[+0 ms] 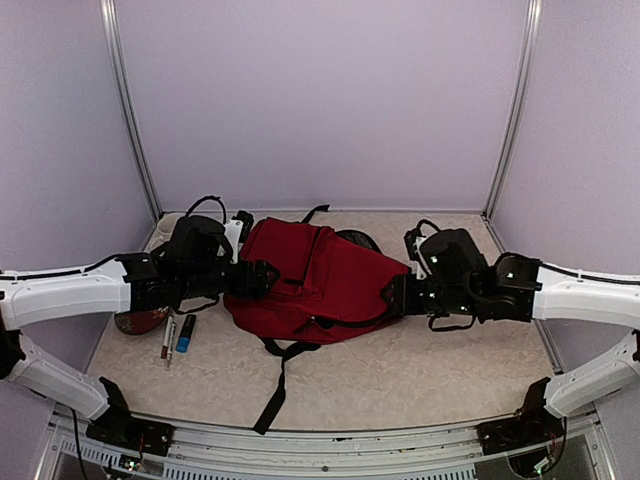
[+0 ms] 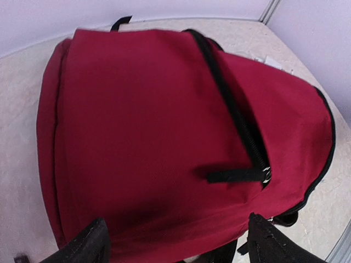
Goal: Pack the student bag
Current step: Hold the student bag at the center of the board.
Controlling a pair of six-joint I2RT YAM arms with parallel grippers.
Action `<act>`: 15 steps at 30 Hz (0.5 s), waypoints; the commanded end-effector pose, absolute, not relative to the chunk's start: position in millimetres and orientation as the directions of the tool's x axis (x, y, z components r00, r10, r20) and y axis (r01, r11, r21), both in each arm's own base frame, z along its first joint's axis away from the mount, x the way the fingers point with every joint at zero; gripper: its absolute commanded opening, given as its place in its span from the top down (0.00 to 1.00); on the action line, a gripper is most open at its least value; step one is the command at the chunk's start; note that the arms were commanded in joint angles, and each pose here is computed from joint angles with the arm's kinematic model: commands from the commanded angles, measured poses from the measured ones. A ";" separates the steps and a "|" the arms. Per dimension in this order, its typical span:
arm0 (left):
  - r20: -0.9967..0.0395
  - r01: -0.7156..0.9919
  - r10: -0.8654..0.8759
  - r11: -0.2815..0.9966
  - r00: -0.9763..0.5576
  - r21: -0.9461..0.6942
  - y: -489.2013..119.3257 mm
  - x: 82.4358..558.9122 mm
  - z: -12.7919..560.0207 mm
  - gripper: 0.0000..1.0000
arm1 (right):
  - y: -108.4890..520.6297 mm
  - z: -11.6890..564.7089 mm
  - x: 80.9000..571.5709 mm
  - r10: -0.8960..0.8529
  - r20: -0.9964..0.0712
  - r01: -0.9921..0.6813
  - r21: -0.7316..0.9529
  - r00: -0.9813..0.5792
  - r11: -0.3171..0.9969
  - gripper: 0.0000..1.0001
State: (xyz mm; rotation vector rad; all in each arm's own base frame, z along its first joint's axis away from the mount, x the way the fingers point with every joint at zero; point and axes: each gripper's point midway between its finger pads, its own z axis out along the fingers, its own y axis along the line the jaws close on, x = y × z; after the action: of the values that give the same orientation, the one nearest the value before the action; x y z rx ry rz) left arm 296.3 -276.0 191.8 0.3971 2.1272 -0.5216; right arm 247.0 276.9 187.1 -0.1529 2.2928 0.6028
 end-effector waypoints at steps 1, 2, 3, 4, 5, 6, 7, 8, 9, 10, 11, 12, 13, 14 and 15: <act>-0.825 0.334 -0.047 0.901 -0.562 -0.279 -252.0 294.9 185.7 0.16 | 340.6 180.6 227.4 0.002 -0.682 -0.332 0.359 -0.732 0.872 0.53; -0.827 0.326 -0.050 0.904 -0.560 -0.276 -247.1 293.9 184.0 0.16 | 354.9 173.5 224.6 -0.030 -0.673 -0.348 0.343 -0.739 0.873 0.53; -0.829 0.319 -0.055 0.907 -0.556 -0.274 -242.5 293.5 183.9 0.15 | 367.6 161.5 222.8 -0.063 -0.654 -0.357 0.327 -0.754 0.875 0.52; -0.830 0.312 -0.059 0.910 -0.555 -0.273 -237.5 293.4 182.1 0.14 | 378.3 158.1 220.4 -0.078 -0.641 -0.371 0.336 -0.764 0.866 0.52; -0.830 0.309 -0.064 0.910 -0.554 -0.277 -233.4 293.8 180.2 0.14 | 389.1 155.2 218.2 -0.092 -0.632 -0.392 0.354 -0.770 0.849 0.52; -0.829 0.316 -0.066 0.905 -0.556 -0.285 -231.3 293.9 177.6 0.13 | 400.1 152.5 215.0 -0.099 -0.625 -0.417 0.385 -0.774 0.823 0.52; -0.827 0.331 -0.068 0.896 -0.558 -0.297 -230.2 295.3 174.1 0.12 | 411.6 153.2 212.7 -0.089 -0.624 -0.437 0.430 -0.776 0.790 0.52; -0.816 0.345 -0.068 0.884 -0.573 -0.316 -230.9 296.7 167.4 0.12 | 418.0 148.2 209.2 -0.093 -0.613 -0.448 0.456 -0.784 0.769 0.52; -0.808 0.351 -0.077 0.874 -0.585 -0.337 -230.4 299.9 162.4 0.12 | 422.8 142.7 206.7 -0.096 -0.603 -0.453 0.475 -0.792 0.755 0.52; -0.795 0.345 -0.081 0.871 -0.601 -0.350 -227.7 303.1 156.0 0.12 | 427.9 138.8 204.3 -0.100 -0.592 -0.456 0.492 -0.800 0.741 0.52; -0.786 0.335 -0.085 0.872 -0.612 -0.356 -224.1 306.3 150.4 0.12 | 431.7 134.8 203.3 -0.102 -0.584 -0.457 0.503 -0.806 0.734 0.52; -0.783 0.320 -0.095 0.877 -0.614 -0.358 -218.4 310.5 147.1 0.11 | 435.7 131.6 200.3 -0.110 -0.570 -0.460 0.517 -0.814 0.722 0.52; -0.785 0.311 -0.105 0.880 -0.611 -0.360 -214.6 313.2 144.7 0.08 | 438.1 128.2 198.5 -0.117 -0.562 -0.462 0.524 -0.819 0.715 0.52; -0.787 0.307 -0.109 0.881 -0.608 -0.359 -212.0 315.1 139.9 0.04 | 440.1 125.8 197.7 -0.119 -0.560 -0.465 0.530 -0.820 0.709 0.52; -0.783 0.308 -0.109 0.879 -0.613 -0.363 -211.3 317.3 133.5 0.01 | 441.5 122.1 197.3 -0.120 -0.560 -0.468 0.534 -0.820 0.704 0.52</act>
State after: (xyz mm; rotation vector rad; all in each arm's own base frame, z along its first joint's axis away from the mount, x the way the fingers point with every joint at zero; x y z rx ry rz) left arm 310.7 -209.0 141.4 0.1455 2.1798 -0.5198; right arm 205.4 422.7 124.8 -0.4270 2.4333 0.8059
